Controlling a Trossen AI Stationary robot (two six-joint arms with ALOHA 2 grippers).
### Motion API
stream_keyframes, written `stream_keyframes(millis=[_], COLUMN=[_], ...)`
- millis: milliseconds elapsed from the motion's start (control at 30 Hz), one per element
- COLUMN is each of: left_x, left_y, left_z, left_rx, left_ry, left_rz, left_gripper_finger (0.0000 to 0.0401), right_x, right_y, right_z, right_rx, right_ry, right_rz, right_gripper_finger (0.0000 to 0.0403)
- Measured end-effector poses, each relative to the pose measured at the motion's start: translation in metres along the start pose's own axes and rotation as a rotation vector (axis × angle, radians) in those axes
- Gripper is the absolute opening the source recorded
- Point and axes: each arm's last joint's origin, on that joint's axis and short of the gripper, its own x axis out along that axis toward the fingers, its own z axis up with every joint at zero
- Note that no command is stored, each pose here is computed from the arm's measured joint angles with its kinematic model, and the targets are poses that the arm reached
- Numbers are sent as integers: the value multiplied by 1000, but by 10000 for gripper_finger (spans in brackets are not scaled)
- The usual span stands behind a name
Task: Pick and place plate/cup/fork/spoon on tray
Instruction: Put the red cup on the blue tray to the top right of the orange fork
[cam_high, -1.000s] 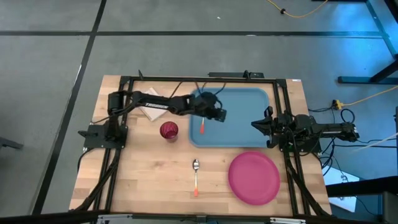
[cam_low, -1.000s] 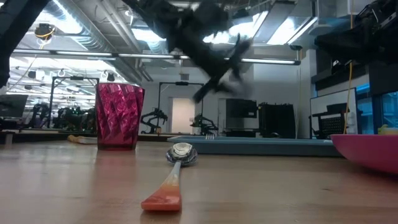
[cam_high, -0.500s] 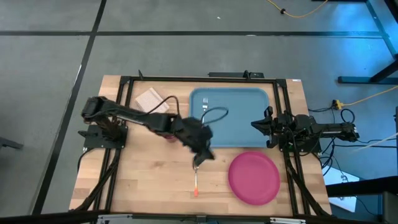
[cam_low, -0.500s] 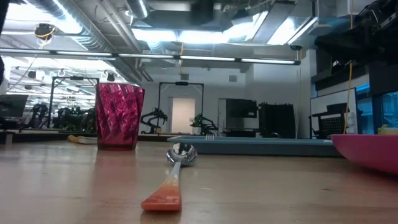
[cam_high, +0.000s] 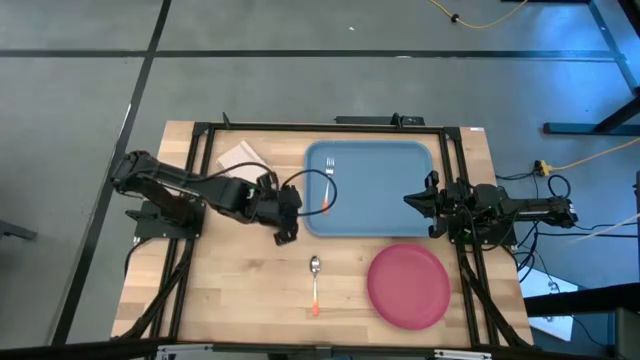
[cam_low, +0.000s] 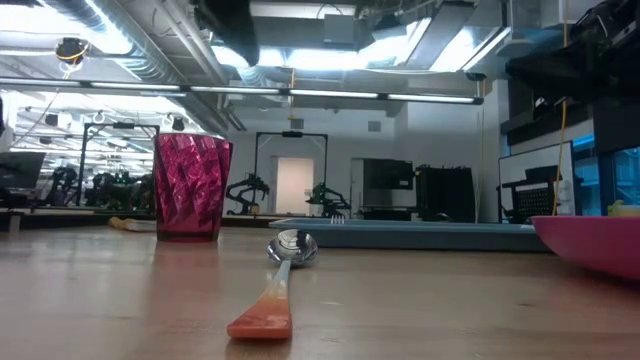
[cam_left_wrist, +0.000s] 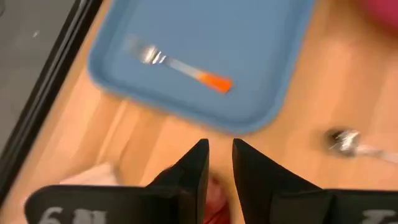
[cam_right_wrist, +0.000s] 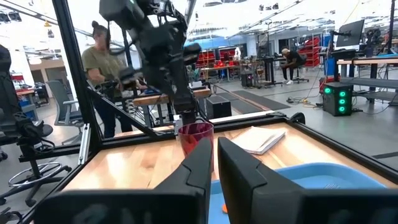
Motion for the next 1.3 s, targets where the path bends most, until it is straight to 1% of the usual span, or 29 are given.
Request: stream_keyframes(millis=[67, 200, 300, 400, 500, 633, 700, 933, 1000, 1300], left_x=[5, 21, 25, 26, 26, 26, 32, 54, 55, 55], left_y=[5, 11, 13, 14, 15, 15, 13, 10, 10, 9], left_z=[-3, -10, -12, -11, -12, -12, -15, -39, -40, -39], left_rx=[-5, -25, -39, -67, -92, -109, -115, -105, -121, -125], left_ry=[41, 138, 174, 189, 196, 198, 206, 308, 307, 298], left_rz=[4, -67, -111, -128, -120, -119, -114, -102, -101, -114], left_gripper_finger=[64, 64, 64, 64, 64, 64, 64, 66, 67, 66], right_x=[0, 0, 0, 0, 0, 0, 0, 0, 0, 0], right_y=[0, 0, 0, 0, 0, 0, 0, 0, 0, 0], right_z=[0, 0, 1, 1, 1, 1, 1, 1, 1, 1], right_rx=[2, 3, 12, 56, 80, 80, 81, 83, 83, 82], right_ry=[0, -1, -8, -7, -8, -7, -8, -11, -11, -11], right_rz=[-5, -7, -7, -7, -7, -7, -7, -6, -6, -7], right_gripper_finger=[33, 33, 33, 33, 33, 33, 33, 33, 33, 33])
